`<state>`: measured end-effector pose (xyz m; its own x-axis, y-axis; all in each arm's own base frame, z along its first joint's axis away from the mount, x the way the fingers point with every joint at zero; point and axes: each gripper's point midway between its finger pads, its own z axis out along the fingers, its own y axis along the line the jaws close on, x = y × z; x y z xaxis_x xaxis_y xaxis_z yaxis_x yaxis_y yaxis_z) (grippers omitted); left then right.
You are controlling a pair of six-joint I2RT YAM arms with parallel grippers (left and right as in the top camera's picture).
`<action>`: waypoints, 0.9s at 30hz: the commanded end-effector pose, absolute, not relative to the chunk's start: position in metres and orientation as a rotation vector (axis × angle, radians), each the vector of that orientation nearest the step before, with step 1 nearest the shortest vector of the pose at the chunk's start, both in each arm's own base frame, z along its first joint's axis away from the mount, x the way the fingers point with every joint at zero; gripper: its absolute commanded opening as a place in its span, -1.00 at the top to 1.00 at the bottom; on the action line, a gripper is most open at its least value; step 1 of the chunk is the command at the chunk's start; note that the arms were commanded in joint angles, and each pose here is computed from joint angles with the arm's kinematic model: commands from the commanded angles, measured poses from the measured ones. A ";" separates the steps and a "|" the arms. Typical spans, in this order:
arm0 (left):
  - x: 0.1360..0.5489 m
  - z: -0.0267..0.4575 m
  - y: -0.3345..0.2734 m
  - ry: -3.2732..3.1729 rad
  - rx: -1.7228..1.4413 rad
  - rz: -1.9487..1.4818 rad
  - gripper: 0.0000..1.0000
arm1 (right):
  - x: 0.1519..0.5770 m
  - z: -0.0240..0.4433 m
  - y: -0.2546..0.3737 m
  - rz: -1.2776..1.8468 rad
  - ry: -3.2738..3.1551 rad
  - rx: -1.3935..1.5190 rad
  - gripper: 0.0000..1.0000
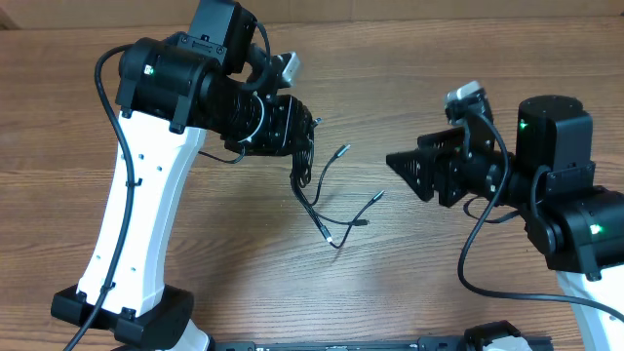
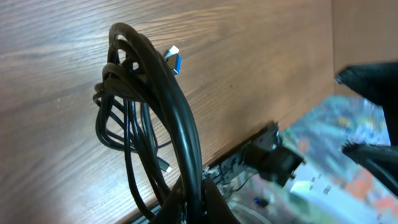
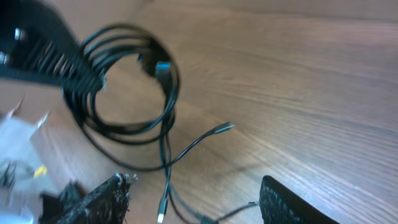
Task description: Untangle cables
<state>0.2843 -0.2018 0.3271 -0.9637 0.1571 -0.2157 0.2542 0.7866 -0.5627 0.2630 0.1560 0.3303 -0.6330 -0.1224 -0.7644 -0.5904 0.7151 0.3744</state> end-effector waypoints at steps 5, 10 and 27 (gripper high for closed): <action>0.270 0.346 -0.214 2.606 0.742 -1.029 0.91 | 0.251 0.329 0.162 0.776 2.093 -0.778 -0.30; 0.260 0.359 -0.227 2.448 0.935 -1.146 0.91 | 0.253 0.320 0.163 0.763 2.108 -0.826 -0.30; 0.241 0.387 -0.239 2.059 1.268 -1.230 0.92 | 0.286 0.310 0.155 0.635 2.122 -0.787 -0.34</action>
